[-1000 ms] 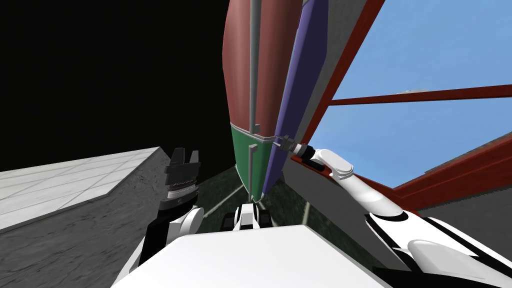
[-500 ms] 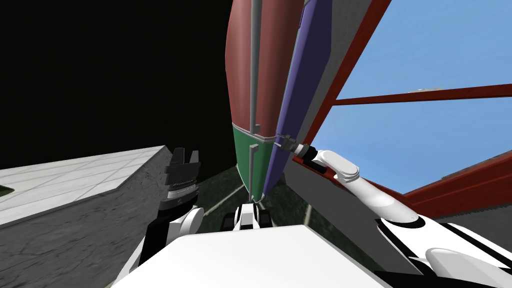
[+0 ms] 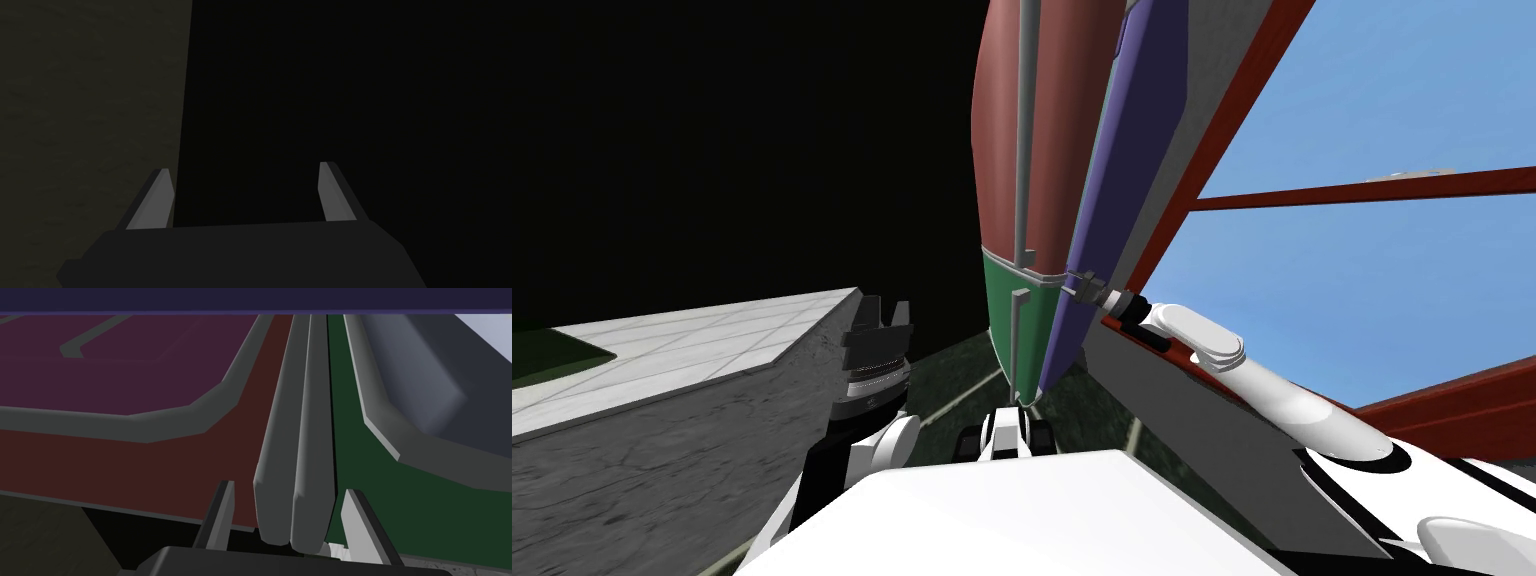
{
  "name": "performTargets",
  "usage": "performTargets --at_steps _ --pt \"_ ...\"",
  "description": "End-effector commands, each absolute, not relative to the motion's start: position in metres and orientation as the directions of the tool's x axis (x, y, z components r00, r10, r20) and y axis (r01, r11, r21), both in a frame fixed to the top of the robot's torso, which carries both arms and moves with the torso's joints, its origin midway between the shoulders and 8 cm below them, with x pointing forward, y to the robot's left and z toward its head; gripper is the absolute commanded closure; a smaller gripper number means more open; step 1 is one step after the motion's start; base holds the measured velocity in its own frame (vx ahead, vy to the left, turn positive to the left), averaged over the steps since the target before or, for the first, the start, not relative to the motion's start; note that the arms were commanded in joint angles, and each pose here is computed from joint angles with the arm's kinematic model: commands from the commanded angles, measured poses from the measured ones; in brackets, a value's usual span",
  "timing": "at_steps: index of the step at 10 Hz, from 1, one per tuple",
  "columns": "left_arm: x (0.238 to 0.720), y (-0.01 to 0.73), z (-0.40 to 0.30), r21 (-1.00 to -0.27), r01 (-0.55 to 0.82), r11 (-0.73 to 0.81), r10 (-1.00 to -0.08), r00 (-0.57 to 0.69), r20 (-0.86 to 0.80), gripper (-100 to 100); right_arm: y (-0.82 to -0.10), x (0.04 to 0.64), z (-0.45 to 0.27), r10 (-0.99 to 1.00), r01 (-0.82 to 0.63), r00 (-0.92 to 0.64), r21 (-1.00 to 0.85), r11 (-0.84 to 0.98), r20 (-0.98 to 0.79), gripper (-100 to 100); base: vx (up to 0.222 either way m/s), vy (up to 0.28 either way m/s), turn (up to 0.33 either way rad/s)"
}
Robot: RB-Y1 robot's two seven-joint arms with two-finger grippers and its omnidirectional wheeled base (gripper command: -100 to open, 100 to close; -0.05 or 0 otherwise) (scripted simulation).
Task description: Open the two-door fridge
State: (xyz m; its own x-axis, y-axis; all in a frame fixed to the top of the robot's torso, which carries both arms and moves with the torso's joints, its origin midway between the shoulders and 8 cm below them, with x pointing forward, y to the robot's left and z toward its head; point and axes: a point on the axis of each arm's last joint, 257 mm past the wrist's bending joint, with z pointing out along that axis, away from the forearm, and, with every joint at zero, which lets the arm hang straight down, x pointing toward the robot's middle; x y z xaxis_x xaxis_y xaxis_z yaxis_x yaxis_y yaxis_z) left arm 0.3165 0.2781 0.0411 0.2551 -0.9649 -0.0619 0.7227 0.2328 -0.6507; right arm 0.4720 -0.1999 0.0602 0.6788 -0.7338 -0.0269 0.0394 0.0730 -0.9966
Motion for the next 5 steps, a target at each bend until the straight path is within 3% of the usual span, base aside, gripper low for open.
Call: performTargets --at_steps 1,5 --pt "0.3165 0.2781 0.0411 -0.651 0.723 0.233 -0.965 0.255 -0.062 0 -0.2013 0.4695 0.0796 -0.753 0.087 0.658 -0.992 0.092 -0.012 100 -0.003 -0.026 -0.017" --pt "0.3165 0.2781 0.0411 -0.651 0.723 0.233 -0.965 0.255 -0.062 0 -0.2002 0.4622 0.0784 -0.766 0.087 0.643 -0.992 0.087 -0.01 100 -0.003 -0.027 0.078"
